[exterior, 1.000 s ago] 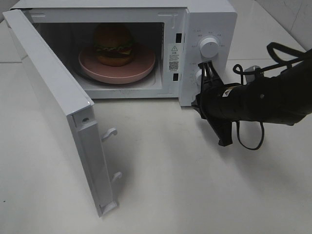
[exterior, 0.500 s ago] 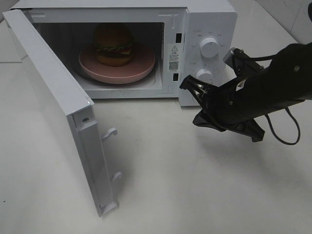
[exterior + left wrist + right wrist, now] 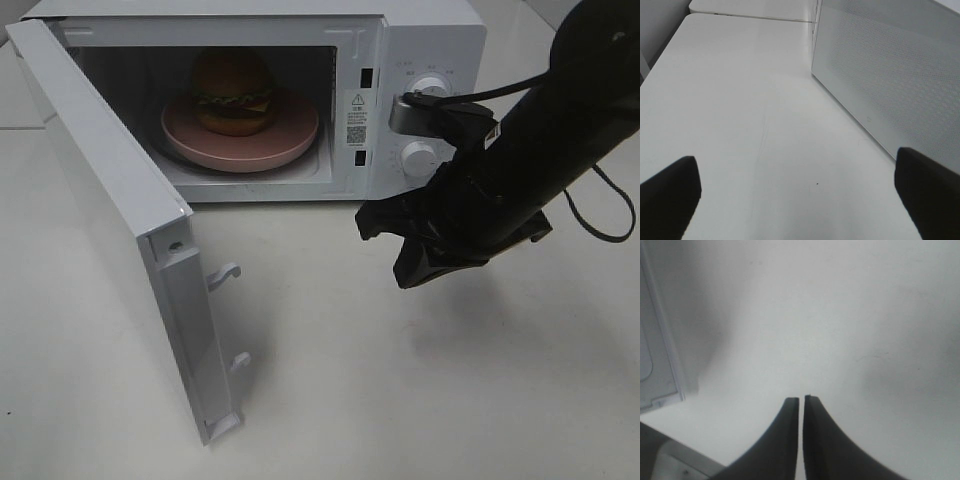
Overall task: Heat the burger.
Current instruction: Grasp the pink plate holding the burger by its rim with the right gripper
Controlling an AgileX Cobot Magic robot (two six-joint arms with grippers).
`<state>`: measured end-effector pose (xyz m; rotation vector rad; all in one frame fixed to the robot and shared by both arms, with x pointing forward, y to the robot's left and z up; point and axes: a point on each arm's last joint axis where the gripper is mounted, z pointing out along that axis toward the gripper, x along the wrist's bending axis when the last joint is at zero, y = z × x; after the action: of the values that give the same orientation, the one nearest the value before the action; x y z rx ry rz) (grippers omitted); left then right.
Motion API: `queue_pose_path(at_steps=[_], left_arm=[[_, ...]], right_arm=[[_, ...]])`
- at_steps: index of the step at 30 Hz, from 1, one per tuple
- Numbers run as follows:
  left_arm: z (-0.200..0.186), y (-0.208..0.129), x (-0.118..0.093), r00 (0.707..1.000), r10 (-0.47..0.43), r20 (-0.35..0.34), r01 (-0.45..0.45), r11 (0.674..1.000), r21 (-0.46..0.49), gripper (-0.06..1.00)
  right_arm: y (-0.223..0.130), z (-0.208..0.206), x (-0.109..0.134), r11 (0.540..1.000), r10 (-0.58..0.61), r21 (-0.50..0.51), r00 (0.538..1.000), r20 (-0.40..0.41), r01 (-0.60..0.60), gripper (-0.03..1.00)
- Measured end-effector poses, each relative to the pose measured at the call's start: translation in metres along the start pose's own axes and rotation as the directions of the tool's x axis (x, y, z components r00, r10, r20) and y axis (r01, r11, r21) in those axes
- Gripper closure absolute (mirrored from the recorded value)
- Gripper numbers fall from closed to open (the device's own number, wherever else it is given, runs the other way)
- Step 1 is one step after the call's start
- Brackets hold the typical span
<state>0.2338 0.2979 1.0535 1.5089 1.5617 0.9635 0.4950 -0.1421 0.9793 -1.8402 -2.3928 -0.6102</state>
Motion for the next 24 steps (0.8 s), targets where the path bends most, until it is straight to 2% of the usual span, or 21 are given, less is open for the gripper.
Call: queue_pose_path(at_steps=[1,3,4,5,6,7,8,9,10,11,12,13,14,15,16,18,19,20,21,22,24], left_arm=[[0.000,0.000,0.000,1.000,0.000,0.000,0.000,1.000,0.000,-0.03],[0.000,0.000,0.000,1.000,0.000,0.000,0.000,1.000,0.000,-0.03],[0.000,0.000,0.000,1.000,0.000,0.000,0.000,1.000,0.000,-0.03],[0.000,0.000,0.000,1.000,0.000,0.000,0.000,1.000,0.000,-0.03],[0.000,0.000,0.000,1.000,0.000,0.000,0.000,1.000,0.000,-0.03],[0.000,0.000,0.000,1.000,0.000,0.000,0.000,1.000,0.000,-0.03],[0.000,0.000,0.000,1.000,0.000,0.000,0.000,1.000,0.000,-0.03],[0.000,0.000,0.000,1.000,0.000,0.000,0.000,1.000,0.000,-0.03],[0.000,0.000,0.000,1.000,0.000,0.000,0.000,1.000,0.000,-0.03],[0.000,0.000,0.000,1.000,0.000,0.000,0.000,1.000,0.000,-0.03],[0.000,0.000,0.000,1.000,0.000,0.000,0.000,1.000,0.000,-0.03],[0.000,0.000,0.000,1.000,0.000,0.000,0.000,1.000,0.000,-0.03],[0.000,0.000,0.000,1.000,0.000,0.000,0.000,1.000,0.000,-0.03],[0.000,0.000,0.000,1.000,0.000,0.000,0.000,1.000,0.000,-0.03],[0.000,0.000,0.000,1.000,0.000,0.000,0.000,1.000,0.000,-0.03],[0.000,0.000,0.000,1.000,0.000,0.000,0.000,1.000,0.000,-0.03],[0.000,0.000,0.000,1.000,0.000,0.000,0.000,1.000,0.000,-0.03],[0.000,0.000,0.000,1.000,0.000,0.000,0.000,1.000,0.000,-0.03],[0.000,0.000,0.000,1.000,0.000,0.000,0.000,1.000,0.000,-0.03],[0.000,0.000,0.000,1.000,0.000,0.000,0.000,1.000,0.000,-0.03],[0.000,0.000,0.000,1.000,0.000,0.000,0.000,1.000,0.000,-0.03]], right_arm=[[0.000,-0.003,0.002,0.996,-0.085,0.034,0.996,-0.008,0.085,0.89],[0.000,-0.005,0.003,0.989,-0.141,0.049,0.990,-0.014,0.142,0.89],[0.001,-0.008,0.005,0.960,-0.268,0.069,0.963,-0.030,0.270,0.88],[0.001,-0.008,0.005,0.960,-0.268,0.069,0.963,-0.030,0.270,0.88],[0.001,-0.010,0.006,0.938,-0.334,0.079,0.942,-0.040,0.336,0.87],[0.000,-0.012,0.007,0.885,-0.450,0.097,0.891,-0.064,0.455,0.87],[0.000,-0.012,0.007,0.885,-0.450,0.097,0.891,-0.064,0.455,0.87],[0.000,-0.013,0.007,0.848,-0.514,0.105,0.854,-0.080,0.520,0.86],[-0.002,-0.015,0.008,0.764,-0.625,0.116,0.773,-0.113,0.635,0.84],[-0.002,-0.015,0.008,0.764,-0.625,0.116,0.773,-0.113,0.635,0.84],[-0.002,-0.016,0.008,0.722,-0.670,0.116,0.732,-0.128,0.682,0.83],[-0.003,-0.018,0.009,0.610,-0.769,0.107,0.619,-0.160,0.785,0.81],[-0.003,-0.018,0.009,0.610,-0.769,0.107,0.619,-0.160,0.785,0.81],[-0.003,-0.019,0.009,0.550,-0.811,0.097,0.558,-0.172,0.829,0.80],[-0.003,-0.019,0.009,0.550,-0.811,0.097,0.558,-0.172,0.829,0.80],[-0.003,-0.020,0.009,0.318,-0.925,0.060,0.323,-0.202,0.946,0.76],[-0.003,-0.020,0.009,0.318,-0.925,0.060,0.323,-0.202,0.946,0.76],[-0.003,-0.020,0.009,0.271,-0.939,0.057,0.277,-0.203,0.961,0.75],[-0.003,-0.020,0.007,0.176,-0.962,0.055,0.184,-0.204,0.983,0.71],[-0.003,-0.020,0.007,0.176,-0.962,0.055,0.184,-0.204,0.983,0.71],[-0.002,-0.020,0.004,0.100,-0.975,0.073,0.112,-0.190,0.992,0.62]])
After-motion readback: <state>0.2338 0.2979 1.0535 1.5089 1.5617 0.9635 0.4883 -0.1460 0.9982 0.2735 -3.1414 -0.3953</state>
